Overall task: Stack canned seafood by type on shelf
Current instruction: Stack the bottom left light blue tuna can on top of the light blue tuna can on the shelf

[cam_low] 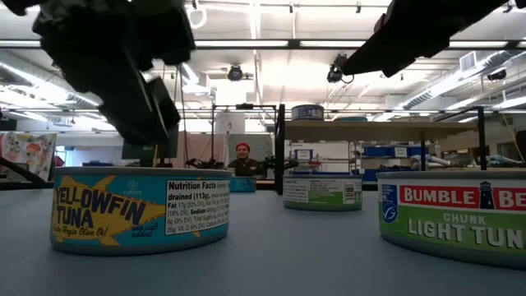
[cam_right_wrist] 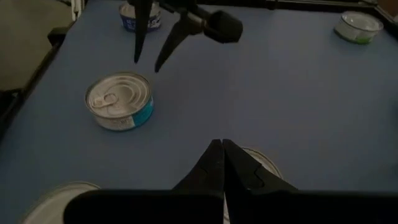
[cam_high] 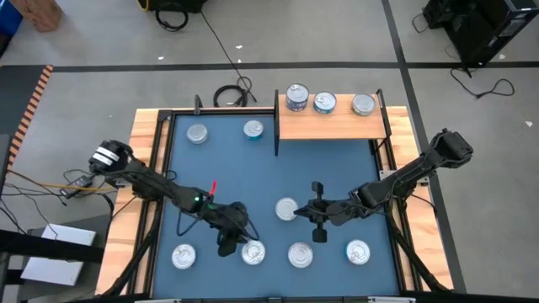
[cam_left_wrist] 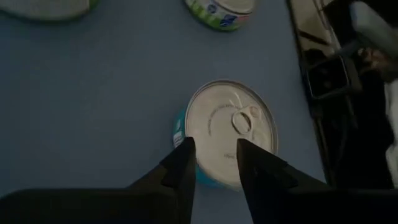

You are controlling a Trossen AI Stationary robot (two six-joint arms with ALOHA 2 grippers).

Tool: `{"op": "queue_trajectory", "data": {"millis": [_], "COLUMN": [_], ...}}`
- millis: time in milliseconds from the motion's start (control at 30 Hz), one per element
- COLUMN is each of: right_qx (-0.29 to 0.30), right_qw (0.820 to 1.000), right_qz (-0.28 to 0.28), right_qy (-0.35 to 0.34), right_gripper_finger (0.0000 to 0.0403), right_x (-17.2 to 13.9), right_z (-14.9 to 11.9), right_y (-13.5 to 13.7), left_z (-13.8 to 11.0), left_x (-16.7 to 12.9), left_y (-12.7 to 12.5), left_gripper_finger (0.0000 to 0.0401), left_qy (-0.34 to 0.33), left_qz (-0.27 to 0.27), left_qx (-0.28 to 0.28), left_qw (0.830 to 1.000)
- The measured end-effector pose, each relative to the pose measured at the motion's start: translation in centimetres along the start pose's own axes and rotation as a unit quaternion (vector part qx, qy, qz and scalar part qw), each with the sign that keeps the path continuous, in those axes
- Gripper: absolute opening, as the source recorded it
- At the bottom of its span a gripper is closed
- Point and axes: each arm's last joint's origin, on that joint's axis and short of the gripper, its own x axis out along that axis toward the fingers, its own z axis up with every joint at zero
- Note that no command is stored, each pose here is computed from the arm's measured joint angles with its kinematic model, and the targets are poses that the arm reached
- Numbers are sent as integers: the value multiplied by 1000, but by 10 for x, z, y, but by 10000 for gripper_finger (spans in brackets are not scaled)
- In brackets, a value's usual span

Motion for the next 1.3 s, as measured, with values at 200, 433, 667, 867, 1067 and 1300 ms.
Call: {"op": "queue_trajectory", "data": {"millis": [200, 433, 667, 867, 1067, 1300], "right_qx": [-20, -28, -28, -25, -22, -20], "right_qw": [1000, 1000, 1000, 1000, 1000, 1000], "right_qz": [0, 0, 1, 2, 2, 3], "right_qy": [-2, 0, -2, -8, -10, -11], "right_gripper_finger": [3, 3, 3, 3, 3, 3], "right_x": [0, 0, 0, 0, 0, 0], "right_z": [0, 0, 0, 1, 2, 2], "right_y": [0, 0, 0, 0, 0, 0], "left_z": [0, -2, -6, -8, -8, -11], "left_x": [15, 19, 23, 24, 23, 24], "left_y": [9, 11, 14, 15, 15, 18], "left_gripper_finger": [121, 121, 121, 104, 27, 4], "left_qy": [22, 32, 48, 60, 59, 67], "left_qz": [15, 13, 21, 26, 20, 35], "left_qx": [-61, -69, -41, -17, 6, 19], "left_qw": [998, 997, 998, 998, 998, 997]}}
